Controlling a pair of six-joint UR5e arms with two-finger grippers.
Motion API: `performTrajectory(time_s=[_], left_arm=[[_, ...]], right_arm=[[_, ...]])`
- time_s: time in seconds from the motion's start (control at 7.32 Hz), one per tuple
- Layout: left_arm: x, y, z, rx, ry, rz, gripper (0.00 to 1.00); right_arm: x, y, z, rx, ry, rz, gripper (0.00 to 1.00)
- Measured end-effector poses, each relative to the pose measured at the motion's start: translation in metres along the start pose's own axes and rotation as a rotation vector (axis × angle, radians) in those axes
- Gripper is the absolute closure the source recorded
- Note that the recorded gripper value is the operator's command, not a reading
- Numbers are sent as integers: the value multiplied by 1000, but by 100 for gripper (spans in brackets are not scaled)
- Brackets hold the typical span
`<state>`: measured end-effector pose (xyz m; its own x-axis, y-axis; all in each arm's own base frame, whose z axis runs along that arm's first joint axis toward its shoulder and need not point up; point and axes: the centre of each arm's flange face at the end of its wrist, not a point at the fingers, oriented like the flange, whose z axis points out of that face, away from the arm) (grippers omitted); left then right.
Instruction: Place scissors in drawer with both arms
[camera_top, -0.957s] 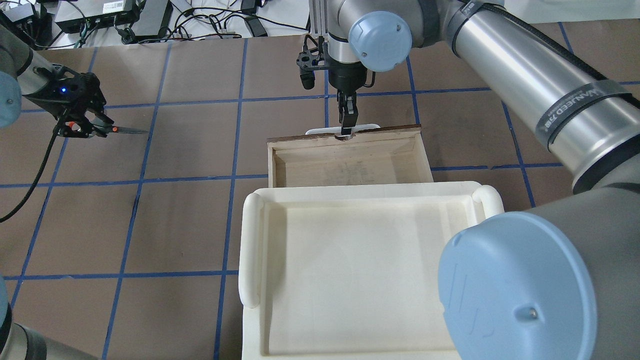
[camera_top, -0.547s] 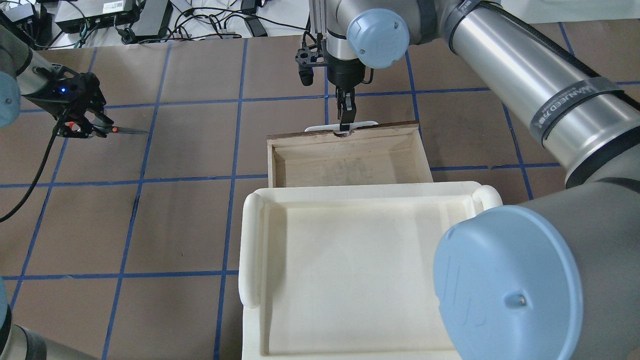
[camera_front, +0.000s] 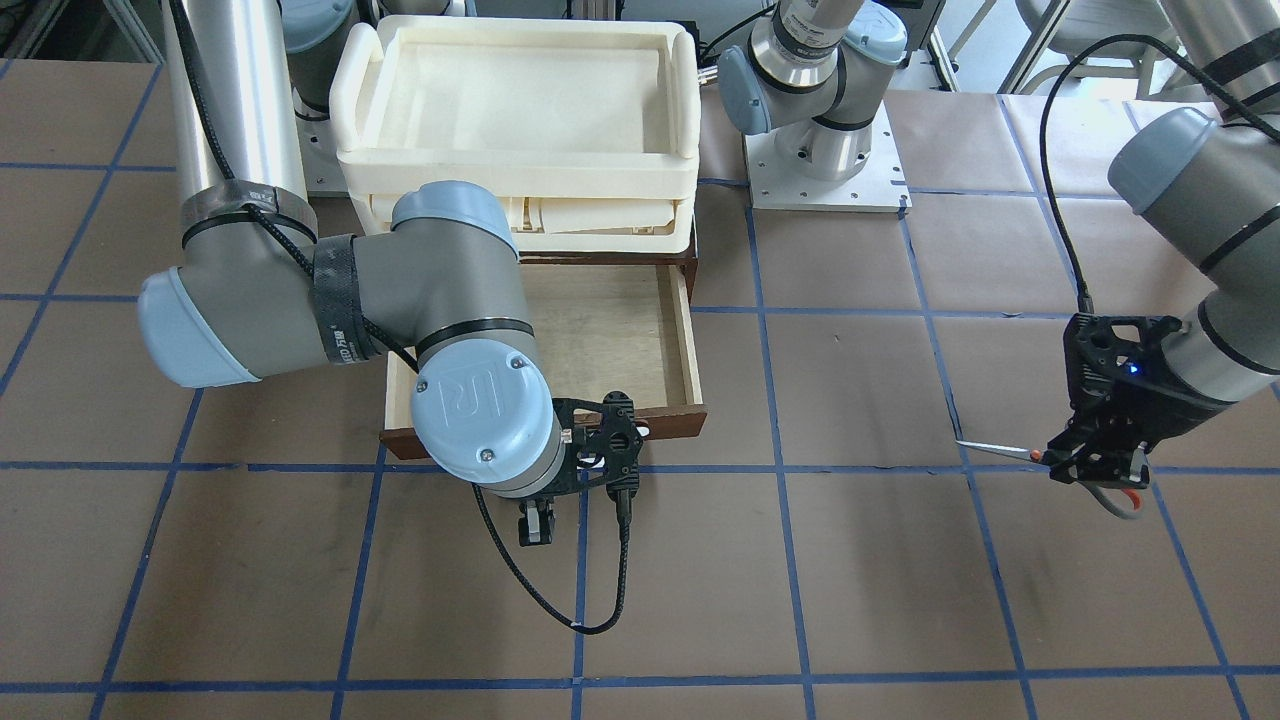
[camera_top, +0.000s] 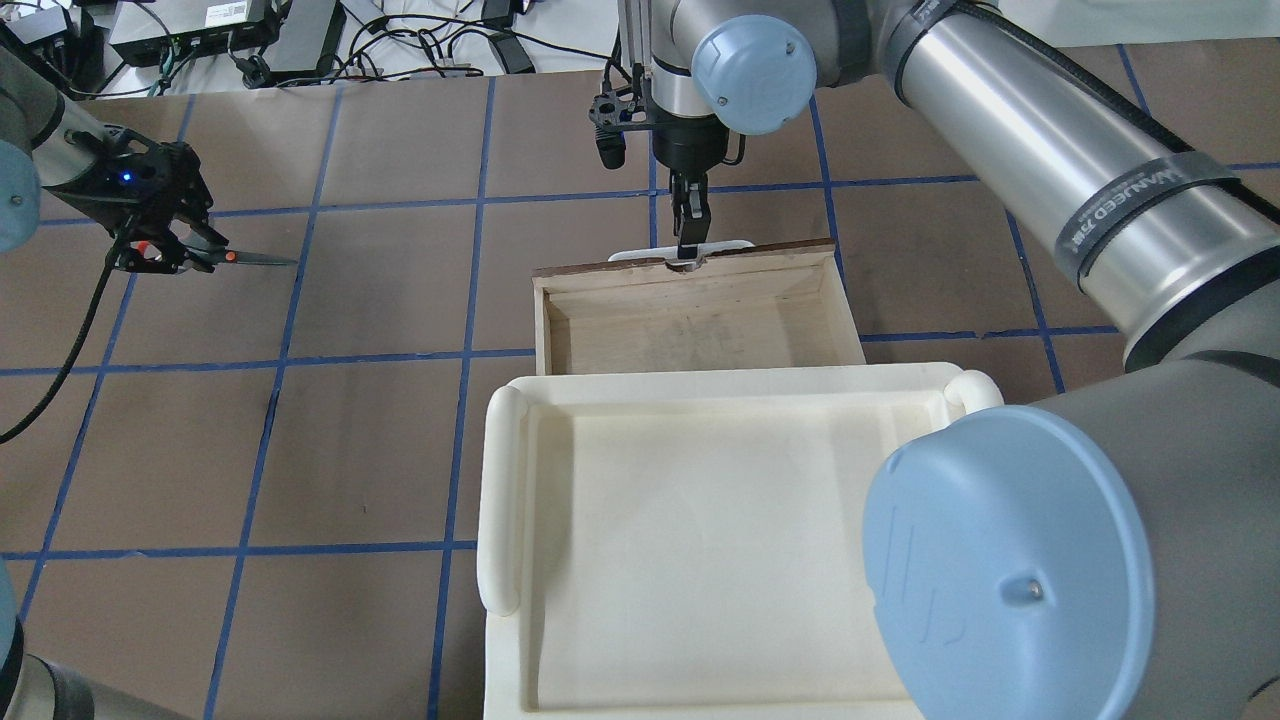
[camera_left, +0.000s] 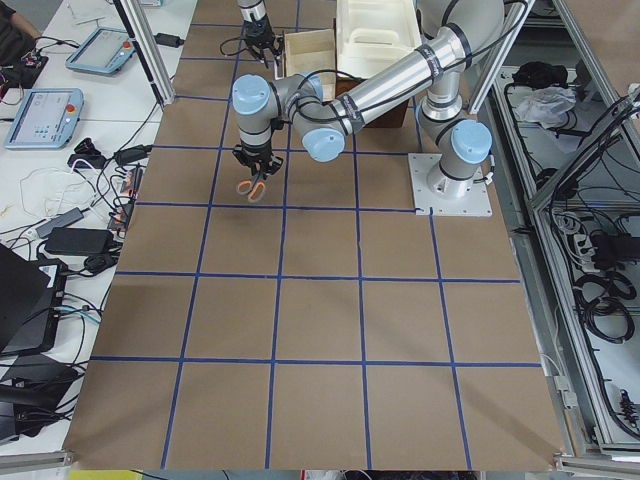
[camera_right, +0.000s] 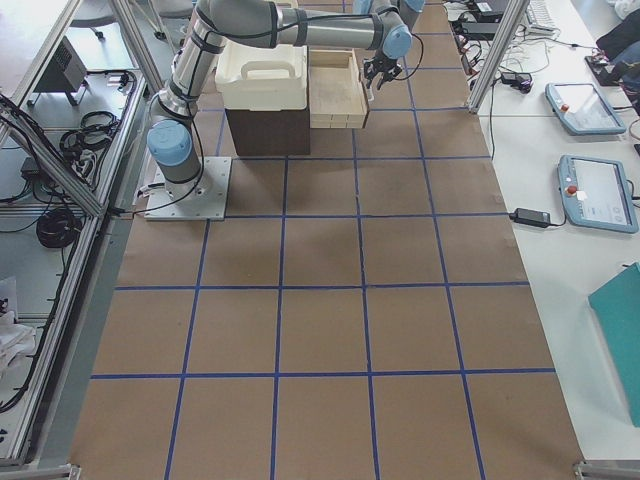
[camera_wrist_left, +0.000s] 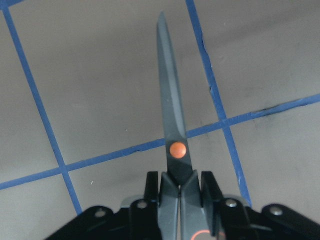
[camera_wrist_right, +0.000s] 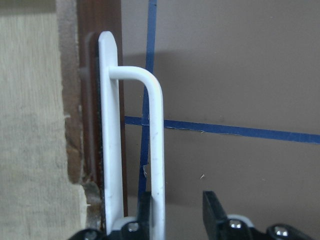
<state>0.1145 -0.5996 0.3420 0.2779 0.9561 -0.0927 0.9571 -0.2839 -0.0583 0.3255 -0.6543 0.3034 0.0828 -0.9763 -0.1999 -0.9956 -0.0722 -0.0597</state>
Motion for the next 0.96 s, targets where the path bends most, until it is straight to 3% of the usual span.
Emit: performTrajectory(time_s=[0.27, 0.41, 0.55, 0.68, 0.96], left_arm=[[-6, -25, -17, 8, 11, -18, 100], [-11, -44, -29, 13, 19, -44, 100], [-17, -69, -40, 20, 35, -72, 100], [-20, -98, -47, 27, 58, -95, 100], [-23, -133, -52, 30, 84, -124, 100]], right_arm=[[2, 0, -1, 4, 14, -3, 52], [3, 0, -1, 5, 16, -4, 19], [3, 0, -1, 12, 16, -2, 0], [3, 2, -5, 32, 18, 7, 0], [-8, 27, -52, 74, 77, 88, 0]])
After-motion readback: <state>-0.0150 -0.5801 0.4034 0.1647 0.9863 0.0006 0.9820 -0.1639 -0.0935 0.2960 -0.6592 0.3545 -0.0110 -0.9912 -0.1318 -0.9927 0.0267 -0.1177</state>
